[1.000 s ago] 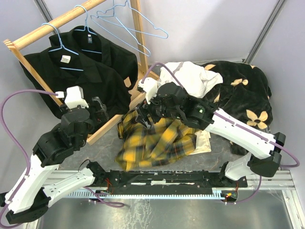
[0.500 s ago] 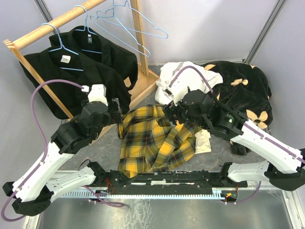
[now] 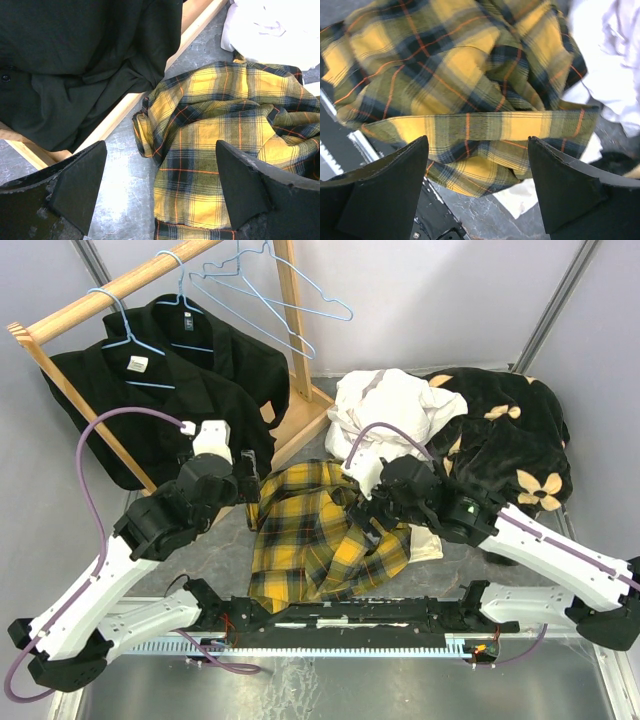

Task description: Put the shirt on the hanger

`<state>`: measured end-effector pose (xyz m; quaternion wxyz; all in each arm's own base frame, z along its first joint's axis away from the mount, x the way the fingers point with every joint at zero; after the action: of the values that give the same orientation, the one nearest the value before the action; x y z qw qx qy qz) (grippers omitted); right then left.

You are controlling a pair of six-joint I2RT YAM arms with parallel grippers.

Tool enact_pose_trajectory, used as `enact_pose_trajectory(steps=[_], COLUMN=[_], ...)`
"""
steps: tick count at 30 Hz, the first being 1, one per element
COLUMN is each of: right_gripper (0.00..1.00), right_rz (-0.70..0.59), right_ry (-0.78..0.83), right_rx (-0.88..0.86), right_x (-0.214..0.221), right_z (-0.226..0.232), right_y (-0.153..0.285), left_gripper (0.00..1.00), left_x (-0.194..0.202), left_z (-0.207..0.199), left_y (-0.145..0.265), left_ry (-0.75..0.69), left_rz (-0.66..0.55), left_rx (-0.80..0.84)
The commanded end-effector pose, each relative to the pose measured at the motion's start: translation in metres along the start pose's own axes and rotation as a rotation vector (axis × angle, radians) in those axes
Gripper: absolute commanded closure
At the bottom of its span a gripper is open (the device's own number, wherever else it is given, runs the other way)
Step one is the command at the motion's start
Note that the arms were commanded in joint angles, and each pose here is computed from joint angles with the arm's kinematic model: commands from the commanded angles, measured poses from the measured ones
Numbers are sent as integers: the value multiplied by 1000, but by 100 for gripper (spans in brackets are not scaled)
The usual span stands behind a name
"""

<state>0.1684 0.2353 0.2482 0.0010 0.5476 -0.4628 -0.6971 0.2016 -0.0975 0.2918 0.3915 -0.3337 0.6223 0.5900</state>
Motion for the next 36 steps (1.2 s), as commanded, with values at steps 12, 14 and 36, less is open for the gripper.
enact_pose_trajectory(steps=[12,14,36], right_gripper=[23,23,100], right_rz=[-136,-84,-101], right_ry=[420,450,389], right_rx=[-218,-243,-79], right_x=[19,31,11], right_z=[29,30,12], right_y=[-35,-38,-65], left_gripper=[5,5,5], left_x=[-7,-5,1], left_z=[-5,-5,-5], left_y=[3,3,-1], left_ry=[-3,-3,-15], left_rz=[-27,-23,-13], left_rx=[48,47,42])
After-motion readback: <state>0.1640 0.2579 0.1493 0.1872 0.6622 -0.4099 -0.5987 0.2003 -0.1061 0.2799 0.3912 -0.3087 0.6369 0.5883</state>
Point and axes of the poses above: each gripper's point midway between its finger pads, its own y axis back along the fingers, its own z axis along the line the jaws close on, x = y × z, the point moved 2 cm from there along y, back along the fingers, and after that the axes turned 5 degrees about -y, right-handed, at the moved point
